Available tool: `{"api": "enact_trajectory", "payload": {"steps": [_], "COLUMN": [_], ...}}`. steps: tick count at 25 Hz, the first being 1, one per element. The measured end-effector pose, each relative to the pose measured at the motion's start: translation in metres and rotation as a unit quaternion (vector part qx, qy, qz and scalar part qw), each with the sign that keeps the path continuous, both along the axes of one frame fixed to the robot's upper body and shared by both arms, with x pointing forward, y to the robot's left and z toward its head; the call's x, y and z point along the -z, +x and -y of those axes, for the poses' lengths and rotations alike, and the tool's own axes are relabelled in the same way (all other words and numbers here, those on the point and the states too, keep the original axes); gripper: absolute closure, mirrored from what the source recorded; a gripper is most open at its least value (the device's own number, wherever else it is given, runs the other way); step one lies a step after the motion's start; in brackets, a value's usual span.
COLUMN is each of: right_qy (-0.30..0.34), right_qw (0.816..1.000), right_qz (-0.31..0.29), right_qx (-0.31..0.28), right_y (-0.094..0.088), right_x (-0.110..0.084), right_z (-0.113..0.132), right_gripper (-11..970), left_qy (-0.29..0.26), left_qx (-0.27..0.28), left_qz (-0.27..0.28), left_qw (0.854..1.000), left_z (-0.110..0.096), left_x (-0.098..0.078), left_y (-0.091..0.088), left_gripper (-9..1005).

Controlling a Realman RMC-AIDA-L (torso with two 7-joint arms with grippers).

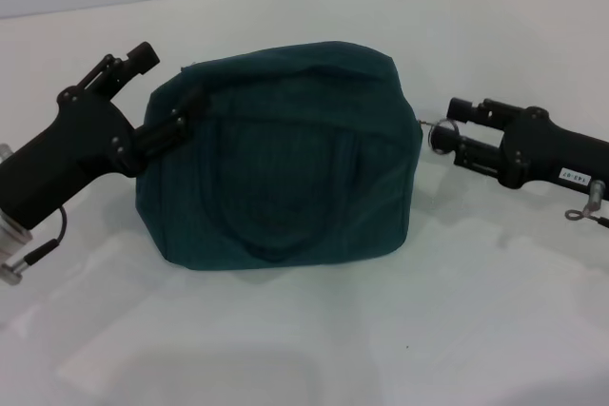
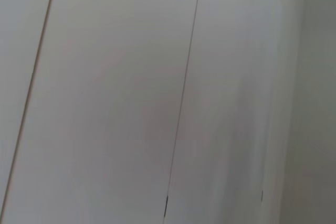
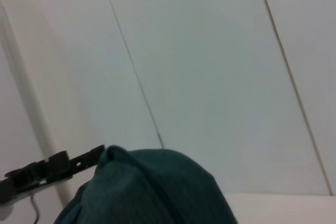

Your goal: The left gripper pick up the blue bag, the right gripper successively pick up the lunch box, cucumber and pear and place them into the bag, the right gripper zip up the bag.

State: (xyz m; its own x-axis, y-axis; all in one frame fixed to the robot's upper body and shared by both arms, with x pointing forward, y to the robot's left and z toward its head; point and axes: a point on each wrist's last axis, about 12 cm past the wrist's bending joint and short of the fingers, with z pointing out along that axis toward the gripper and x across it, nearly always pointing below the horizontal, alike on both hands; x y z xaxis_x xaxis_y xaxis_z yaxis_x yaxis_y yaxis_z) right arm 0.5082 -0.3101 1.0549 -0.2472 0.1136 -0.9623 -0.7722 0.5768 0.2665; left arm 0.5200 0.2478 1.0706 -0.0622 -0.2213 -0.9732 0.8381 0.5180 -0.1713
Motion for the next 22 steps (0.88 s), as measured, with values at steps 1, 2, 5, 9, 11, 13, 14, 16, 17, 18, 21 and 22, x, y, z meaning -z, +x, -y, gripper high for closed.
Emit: {"api": "enact_trajectory", "payload": {"steps": [1,2,5,9,11,13,14,16,17,18,21,22], "right_qy": [-0.004,-0.007,-0.011,-0.01,-0.009,-0.004,0.0,0.008,0.011,0.011,0.01,0.012], "right_qw": [1.0,1.0,0.999,0.997,0.997,0.997,0.997,0.997,0.996,0.996,0.997,0.996], "right_qz": [-0.003,-0.006,-0.021,-0.032,-0.036,-0.043,-0.047,-0.055,-0.056,-0.055,-0.033,-0.021], "right_qx": [-0.008,-0.015,-0.039,-0.069,-0.071,-0.067,-0.064,-0.061,-0.061,-0.063,-0.075,-0.082], "right_y": [0.001,0.002,0.005,0.004,0.004,0.005,0.006,0.007,0.008,0.008,0.006,0.005], "right_x": [-0.001,-0.003,-0.01,-0.022,-0.026,-0.028,-0.029,-0.031,-0.032,-0.032,-0.035,-0.037], "right_z": [0.001,0.002,0.01,0.025,0.03,0.034,0.035,0.036,0.036,0.036,0.034,0.033], "right_gripper": [400,400,400,401,401,401,401,401,400,400,400,400], "left_qy": [0.0,0.0,0.0,0.0,0.0,0.0,0.0,-0.001,-0.002,-0.002,-0.003,-0.006], "left_qx": [0.0,0.0,0.001,0.003,0.003,0.003,0.004,0.006,0.007,0.008,0.009,0.012], "left_qz": [0.0,0.0,0.001,0.001,0.001,0.002,0.003,0.003,0.003,0.003,0.004,0.007], "left_qw": [1.0,1.0,1.0,1.0,1.0,1.0,1.0,1.0,1.0,1.0,1.0,1.0], "left_z": [0.0,0.001,0.001,0.002,0.002,0.002,0.003,0.004,0.005,0.005,0.006,0.006], "left_x": [0.0,0.0,-0.001,-0.001,-0.001,-0.002,-0.002,-0.003,-0.003,-0.003,-0.003,-0.004], "left_y": [0.001,0.001,0.001,0.002,0.002,0.003,0.003,0.004,0.004,0.005,0.005,0.003], "left_gripper": [104,104,104,104,104,104,104,104,104,104,105,105]}}
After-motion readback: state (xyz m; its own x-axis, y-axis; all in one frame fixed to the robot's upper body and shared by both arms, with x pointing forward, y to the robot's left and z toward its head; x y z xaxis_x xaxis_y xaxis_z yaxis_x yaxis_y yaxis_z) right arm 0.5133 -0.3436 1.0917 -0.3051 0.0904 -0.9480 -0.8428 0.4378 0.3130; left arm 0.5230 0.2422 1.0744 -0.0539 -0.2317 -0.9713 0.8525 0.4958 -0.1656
